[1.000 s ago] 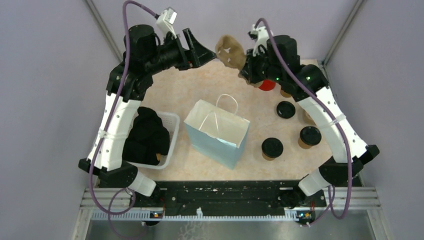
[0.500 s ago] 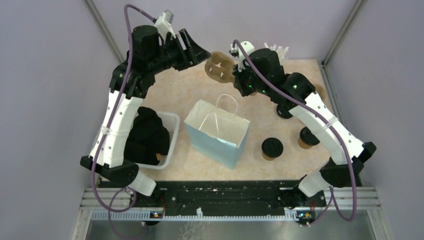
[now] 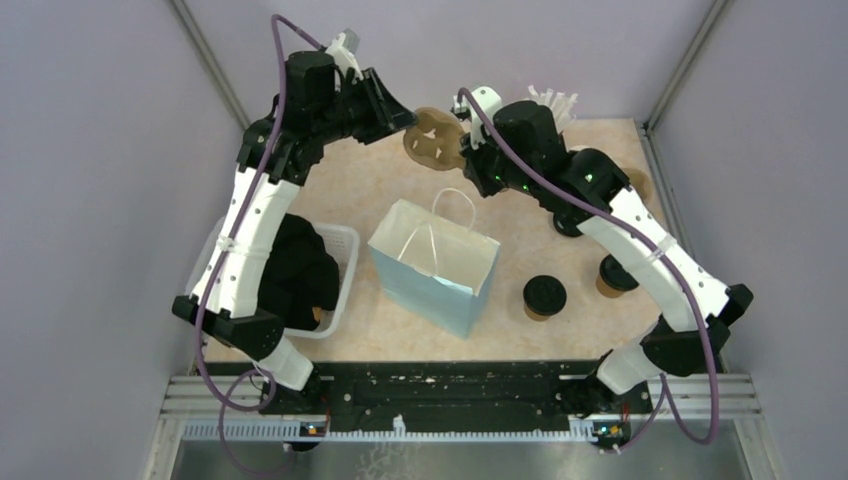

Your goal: Pack the takeout coffee

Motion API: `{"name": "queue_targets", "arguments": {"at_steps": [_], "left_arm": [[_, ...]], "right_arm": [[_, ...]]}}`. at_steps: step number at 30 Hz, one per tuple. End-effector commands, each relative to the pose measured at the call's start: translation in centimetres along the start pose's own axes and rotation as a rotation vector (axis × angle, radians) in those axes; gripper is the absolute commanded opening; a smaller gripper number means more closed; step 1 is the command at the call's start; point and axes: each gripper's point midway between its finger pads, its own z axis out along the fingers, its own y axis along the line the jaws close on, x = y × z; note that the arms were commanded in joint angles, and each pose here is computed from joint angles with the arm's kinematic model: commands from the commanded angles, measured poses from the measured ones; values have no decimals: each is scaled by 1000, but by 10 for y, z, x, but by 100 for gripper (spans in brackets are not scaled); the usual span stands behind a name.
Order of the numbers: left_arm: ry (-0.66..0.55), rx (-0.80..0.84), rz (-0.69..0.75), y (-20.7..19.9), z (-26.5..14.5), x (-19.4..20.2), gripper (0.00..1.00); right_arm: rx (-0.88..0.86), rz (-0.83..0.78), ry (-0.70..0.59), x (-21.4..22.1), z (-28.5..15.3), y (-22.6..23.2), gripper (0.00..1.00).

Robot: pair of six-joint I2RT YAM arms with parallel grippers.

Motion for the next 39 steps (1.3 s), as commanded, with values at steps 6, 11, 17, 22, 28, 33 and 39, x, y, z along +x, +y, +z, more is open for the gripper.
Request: {"name": "queue_targets", "arguments": {"at_steps": [6,11,17,22,28,33,39], "left_arm": [[36,-2,-17,6,7,8,23],[51,-2,-27,8,8,13,0],[0,102,-109,0,-2,2,0],[-5,172,-155,-4,-7,1,0],[-2,180,-171,-3,-12,-1,0],[12,189,-178,-3,-12,1,0],[22,194,-184,-2,-11,3,0]], "right_arm": [[12,-8,-111,-32,-30,-3,0],[23,4,-105,-32,-35,-4,0],[22,166,-74,-27,-61,-22,59],[-107,495,-89,-20,-91,-57,65],[-357,875,-99,7,-93,-81,59],[-488,966,-144,0,-88,-75,42],[-516,996,-158,-2,-86,-75,45]]}}
